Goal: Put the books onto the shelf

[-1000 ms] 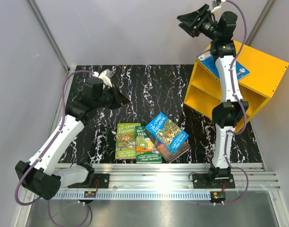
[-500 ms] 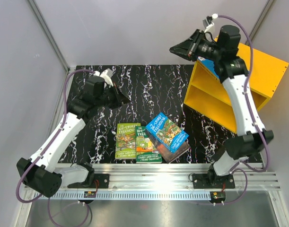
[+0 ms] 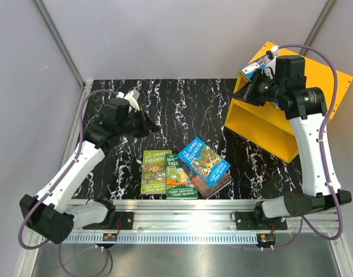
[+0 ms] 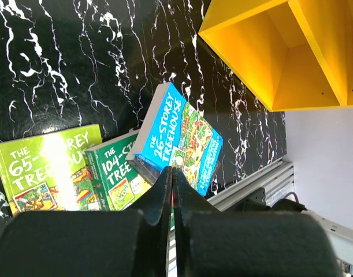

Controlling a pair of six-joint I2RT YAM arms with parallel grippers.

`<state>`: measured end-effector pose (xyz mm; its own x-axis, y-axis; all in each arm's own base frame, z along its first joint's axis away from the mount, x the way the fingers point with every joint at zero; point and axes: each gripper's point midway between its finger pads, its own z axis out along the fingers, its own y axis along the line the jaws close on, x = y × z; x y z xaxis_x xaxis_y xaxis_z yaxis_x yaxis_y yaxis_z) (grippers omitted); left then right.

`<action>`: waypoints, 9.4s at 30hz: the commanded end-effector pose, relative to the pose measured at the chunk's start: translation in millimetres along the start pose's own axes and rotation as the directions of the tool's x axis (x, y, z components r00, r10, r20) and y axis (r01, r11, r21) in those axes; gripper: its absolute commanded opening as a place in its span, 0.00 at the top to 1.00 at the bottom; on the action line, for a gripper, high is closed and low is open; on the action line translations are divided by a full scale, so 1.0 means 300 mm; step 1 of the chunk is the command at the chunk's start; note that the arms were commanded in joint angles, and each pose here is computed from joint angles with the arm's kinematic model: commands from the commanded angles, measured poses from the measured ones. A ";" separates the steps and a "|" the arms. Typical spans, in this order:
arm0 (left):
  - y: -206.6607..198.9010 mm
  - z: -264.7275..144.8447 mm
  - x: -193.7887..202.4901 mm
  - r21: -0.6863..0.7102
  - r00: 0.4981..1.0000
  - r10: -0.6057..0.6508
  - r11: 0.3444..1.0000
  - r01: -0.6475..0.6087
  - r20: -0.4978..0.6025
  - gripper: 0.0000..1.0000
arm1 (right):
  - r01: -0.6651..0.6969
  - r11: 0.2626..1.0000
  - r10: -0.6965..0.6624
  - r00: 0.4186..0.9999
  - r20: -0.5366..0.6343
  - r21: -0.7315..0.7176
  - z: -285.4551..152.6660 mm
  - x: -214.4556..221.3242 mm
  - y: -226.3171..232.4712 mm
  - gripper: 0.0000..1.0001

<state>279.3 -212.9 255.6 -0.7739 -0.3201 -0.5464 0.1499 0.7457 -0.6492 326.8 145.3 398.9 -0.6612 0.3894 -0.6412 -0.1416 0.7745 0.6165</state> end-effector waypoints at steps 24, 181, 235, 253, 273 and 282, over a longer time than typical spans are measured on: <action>0.002 -0.179 0.023 -0.030 0.997 0.059 0.998 -0.057 0.056 1.00 | -0.017 0.784 -0.035 0.997 0.071 0.620 -0.025 -0.179 -0.521 1.00; -0.709 -0.112 -0.135 0.636 0.983 0.153 0.770 -0.053 -0.102 1.00 | -0.220 0.773 0.303 0.952 0.043 -0.595 -0.203 0.218 0.224 0.90; -0.223 -0.144 -0.076 0.251 0.990 0.139 0.959 -0.128 -0.023 0.01 | -0.413 0.910 0.395 0.838 0.376 -0.036 -0.191 -0.520 -0.394 1.00; -0.184 -0.133 -0.053 0.241 0.992 0.119 0.964 -0.108 -0.031 0.01 | -0.484 0.857 0.394 0.837 0.379 0.179 -0.240 -0.406 -0.535 0.22; -0.184 -0.123 -0.044 0.252 0.992 0.115 0.963 -0.099 -0.046 0.01 | -0.629 0.692 0.425 0.751 0.506 0.353 -0.397 -0.431 -0.761 0.16; -0.170 -0.117 -0.037 0.236 0.993 0.105 0.968 -0.089 -0.055 0.01 | -0.539 0.768 0.322 0.791 0.519 0.345 -0.471 -0.423 -0.639 0.18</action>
<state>260.7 -226.1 306.5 -0.7970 -0.2004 -0.5698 0.3373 0.6349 -0.6951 358.1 -136.9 393.7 -0.1989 0.8740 -0.4434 0.5610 0.4725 0.6797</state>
